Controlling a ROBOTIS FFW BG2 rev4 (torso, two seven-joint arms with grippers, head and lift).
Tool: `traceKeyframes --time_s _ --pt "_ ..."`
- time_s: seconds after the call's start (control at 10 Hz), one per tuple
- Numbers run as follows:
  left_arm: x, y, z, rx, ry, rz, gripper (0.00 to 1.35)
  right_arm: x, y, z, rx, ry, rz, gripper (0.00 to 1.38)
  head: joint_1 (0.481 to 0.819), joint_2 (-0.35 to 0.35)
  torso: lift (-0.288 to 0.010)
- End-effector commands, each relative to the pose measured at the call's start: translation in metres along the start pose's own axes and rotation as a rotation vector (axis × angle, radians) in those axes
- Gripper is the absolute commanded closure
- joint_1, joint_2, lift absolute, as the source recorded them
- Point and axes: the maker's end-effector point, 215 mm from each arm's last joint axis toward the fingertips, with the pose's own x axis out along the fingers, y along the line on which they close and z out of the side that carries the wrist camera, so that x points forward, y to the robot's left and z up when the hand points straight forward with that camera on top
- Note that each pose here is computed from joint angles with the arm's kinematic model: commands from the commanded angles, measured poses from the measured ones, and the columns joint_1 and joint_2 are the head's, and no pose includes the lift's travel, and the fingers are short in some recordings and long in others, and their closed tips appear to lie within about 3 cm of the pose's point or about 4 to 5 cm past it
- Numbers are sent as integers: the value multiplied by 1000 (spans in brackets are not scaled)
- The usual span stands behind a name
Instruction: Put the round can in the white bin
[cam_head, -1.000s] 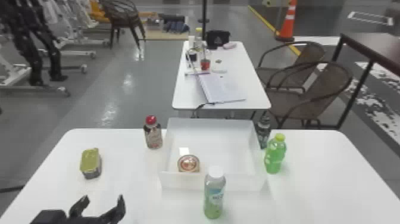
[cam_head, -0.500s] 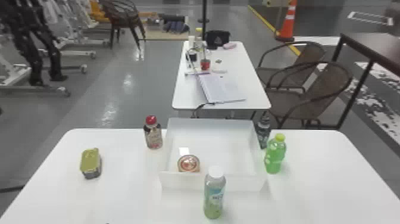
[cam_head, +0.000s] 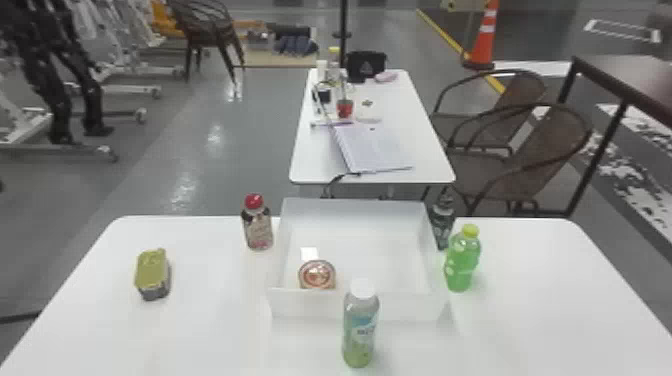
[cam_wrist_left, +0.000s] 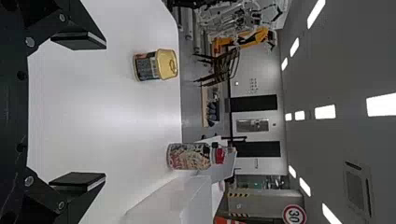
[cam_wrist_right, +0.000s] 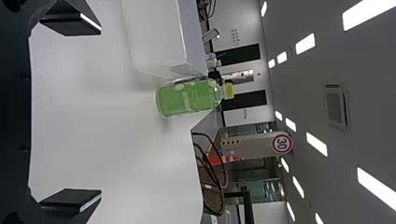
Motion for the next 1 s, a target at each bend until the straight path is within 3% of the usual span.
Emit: traceKeyframes --time_s 0.0,0.9 --pt "0 -1 2 -2 -6 0 285 0 0 0 -1 0 0 71 549 0 -100" --pt "4 -8 -4 -38 -2 -7 285 4 0 3 -5 -8 5 71 549 0 -100"
